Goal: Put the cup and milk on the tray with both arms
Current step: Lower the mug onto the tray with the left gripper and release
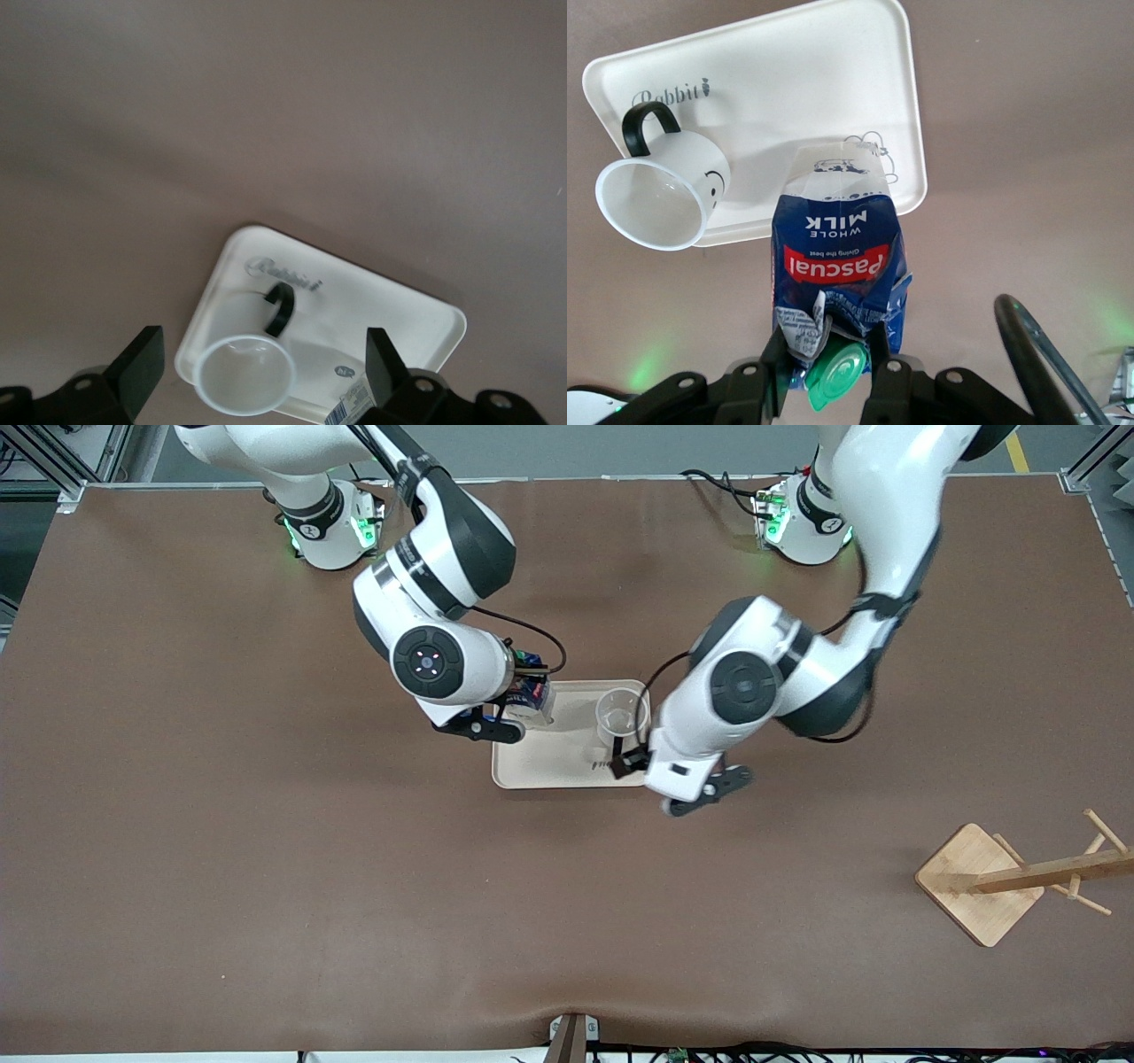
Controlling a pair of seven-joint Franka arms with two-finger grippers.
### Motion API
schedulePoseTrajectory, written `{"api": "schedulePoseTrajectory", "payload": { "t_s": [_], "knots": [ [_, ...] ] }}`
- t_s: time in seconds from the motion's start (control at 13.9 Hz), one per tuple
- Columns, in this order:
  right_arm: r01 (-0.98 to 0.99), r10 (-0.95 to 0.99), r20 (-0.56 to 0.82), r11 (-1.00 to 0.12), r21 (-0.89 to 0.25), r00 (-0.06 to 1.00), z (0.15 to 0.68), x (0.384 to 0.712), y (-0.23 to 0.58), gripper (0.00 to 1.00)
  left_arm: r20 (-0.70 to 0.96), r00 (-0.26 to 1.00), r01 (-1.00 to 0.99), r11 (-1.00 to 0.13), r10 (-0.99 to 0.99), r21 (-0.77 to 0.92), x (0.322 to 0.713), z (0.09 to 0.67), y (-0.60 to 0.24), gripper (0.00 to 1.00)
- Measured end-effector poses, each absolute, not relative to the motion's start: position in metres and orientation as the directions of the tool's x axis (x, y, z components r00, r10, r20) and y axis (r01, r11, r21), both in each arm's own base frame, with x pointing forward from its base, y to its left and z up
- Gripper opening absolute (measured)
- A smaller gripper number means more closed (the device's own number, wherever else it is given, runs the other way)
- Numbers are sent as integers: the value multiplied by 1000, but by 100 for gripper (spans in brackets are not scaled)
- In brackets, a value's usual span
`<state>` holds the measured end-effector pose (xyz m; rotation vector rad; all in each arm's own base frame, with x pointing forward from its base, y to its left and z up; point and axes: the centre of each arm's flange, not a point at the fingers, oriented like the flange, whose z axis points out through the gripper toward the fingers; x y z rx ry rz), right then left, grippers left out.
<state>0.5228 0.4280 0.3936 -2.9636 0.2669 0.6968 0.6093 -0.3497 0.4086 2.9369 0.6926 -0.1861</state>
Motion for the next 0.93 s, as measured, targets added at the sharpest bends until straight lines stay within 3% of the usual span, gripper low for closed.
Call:
{"api": "schedulePoseTrajectory", "payload": {
  "t_s": [0.29,0.79,0.93],
  "knots": [
    [-164,-140,-448,-986,-15,883,376,517,438,38,-105,901,430,-900,422,74,631,466,-258,100],
    [-123,-113,-390,-992,-2,914,360,508,462,39,-29,902,431,-897,430,100,650,517,-145,100],
    [-123,-113,-388,-992,0,915,360,509,461,53,-6,910,413,-905,415,106,651,528,-120,100]
  ]
}}
